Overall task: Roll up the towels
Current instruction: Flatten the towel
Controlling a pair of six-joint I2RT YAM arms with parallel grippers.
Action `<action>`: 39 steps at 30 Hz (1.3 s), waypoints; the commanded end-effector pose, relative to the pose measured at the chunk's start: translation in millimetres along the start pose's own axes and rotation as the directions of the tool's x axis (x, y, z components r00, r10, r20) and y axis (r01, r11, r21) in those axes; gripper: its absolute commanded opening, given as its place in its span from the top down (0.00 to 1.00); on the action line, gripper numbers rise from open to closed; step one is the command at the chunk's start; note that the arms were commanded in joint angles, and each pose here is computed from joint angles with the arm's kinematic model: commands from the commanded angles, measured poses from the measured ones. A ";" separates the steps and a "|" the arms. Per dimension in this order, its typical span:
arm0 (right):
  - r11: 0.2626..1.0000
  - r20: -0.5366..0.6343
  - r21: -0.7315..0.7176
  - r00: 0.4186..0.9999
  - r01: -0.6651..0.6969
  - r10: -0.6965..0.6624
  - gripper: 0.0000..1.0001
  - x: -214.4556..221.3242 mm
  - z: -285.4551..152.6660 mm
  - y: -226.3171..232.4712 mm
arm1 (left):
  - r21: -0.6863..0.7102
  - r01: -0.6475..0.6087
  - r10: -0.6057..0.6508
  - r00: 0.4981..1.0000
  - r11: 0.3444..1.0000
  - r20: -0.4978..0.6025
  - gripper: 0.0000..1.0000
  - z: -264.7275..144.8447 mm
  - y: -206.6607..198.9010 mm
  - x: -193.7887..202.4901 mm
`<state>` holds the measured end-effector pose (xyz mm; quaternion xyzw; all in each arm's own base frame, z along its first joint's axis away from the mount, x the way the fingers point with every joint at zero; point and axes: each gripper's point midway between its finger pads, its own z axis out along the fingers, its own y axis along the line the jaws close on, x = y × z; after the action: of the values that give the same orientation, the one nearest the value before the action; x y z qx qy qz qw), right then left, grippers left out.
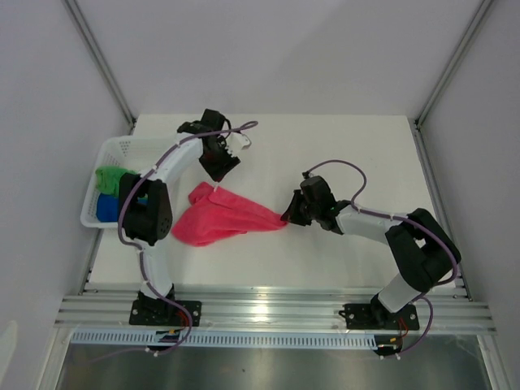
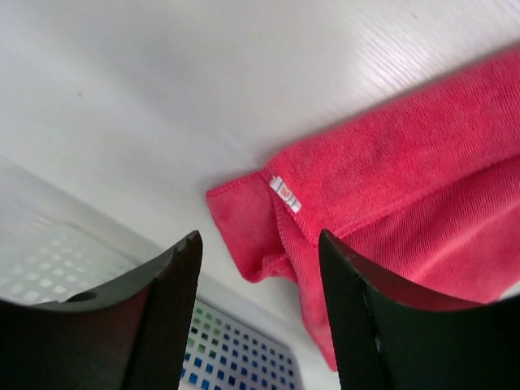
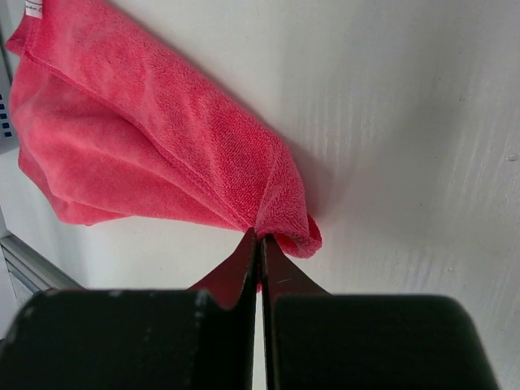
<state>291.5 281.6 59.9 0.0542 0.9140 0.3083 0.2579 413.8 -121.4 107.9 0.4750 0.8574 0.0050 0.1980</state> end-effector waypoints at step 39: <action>0.997 0.120 0.041 0.991 0.059 -0.064 1.00 -41.8 -23.6 5.4 | 0.086 0.422 -0.419 0.907 0.903 -0.051 0.99 -25.4 -1.3 13.8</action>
<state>290.1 267.8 46.6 0.0583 0.9221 0.2830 0.2574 377.9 -105.5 50.8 0.3146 0.9466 -0.0571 0.0424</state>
